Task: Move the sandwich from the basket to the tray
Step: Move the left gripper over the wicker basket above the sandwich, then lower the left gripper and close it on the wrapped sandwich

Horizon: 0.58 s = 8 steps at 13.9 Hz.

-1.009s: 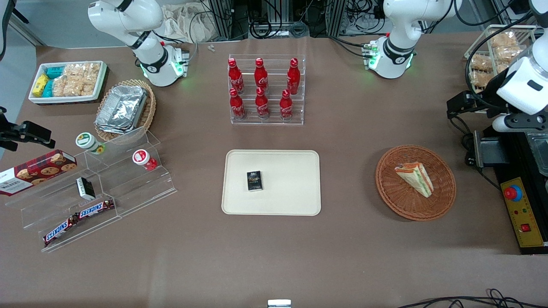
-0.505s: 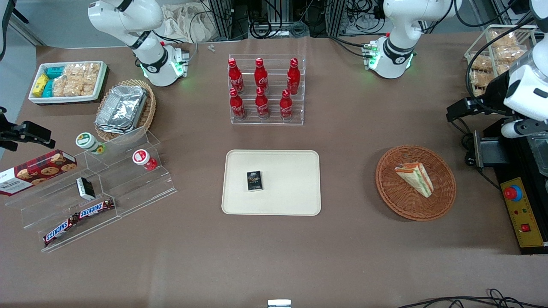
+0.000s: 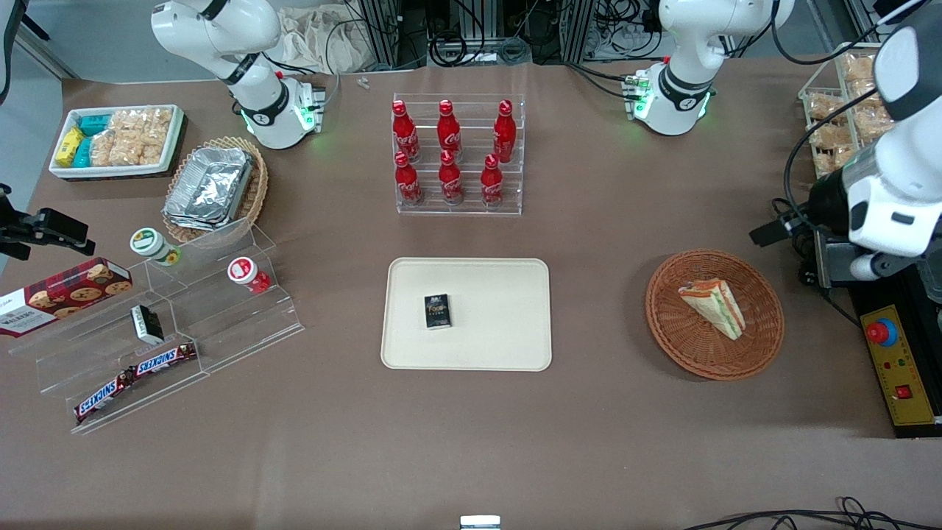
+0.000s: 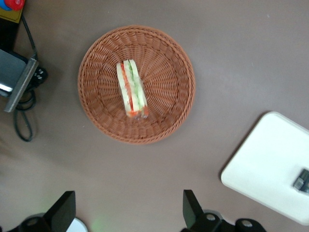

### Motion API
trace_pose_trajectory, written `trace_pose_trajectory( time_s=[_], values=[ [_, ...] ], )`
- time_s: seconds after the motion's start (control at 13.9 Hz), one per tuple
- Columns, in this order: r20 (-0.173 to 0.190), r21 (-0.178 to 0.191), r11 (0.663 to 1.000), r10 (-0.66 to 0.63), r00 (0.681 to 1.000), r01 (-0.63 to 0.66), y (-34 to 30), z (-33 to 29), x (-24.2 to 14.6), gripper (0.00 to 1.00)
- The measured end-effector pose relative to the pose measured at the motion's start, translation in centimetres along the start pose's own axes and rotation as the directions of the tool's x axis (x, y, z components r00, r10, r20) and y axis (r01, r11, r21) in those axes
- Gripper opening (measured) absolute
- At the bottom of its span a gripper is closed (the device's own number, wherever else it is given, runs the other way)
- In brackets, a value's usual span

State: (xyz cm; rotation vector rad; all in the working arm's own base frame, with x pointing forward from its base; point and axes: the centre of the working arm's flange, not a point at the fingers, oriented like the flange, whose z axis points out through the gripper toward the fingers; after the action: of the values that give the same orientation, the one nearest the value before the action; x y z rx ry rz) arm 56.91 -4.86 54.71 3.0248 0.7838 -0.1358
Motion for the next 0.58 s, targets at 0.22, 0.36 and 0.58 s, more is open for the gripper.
trace_pose_trajectory(
  time_s=[0.22,0.36,0.58],
  values=[
    [-0.012,0.024,0.996,-0.089,0.996,0.089,0.1,5.1,1.2,1.0],
    [-0.017,0.049,0.988,-0.147,0.989,0.148,0.3,9.3,2.2,1.0],
    [-0.032,0.083,0.975,-0.204,0.979,0.206,0.6,15.6,3.4,1.0]
  ],
)
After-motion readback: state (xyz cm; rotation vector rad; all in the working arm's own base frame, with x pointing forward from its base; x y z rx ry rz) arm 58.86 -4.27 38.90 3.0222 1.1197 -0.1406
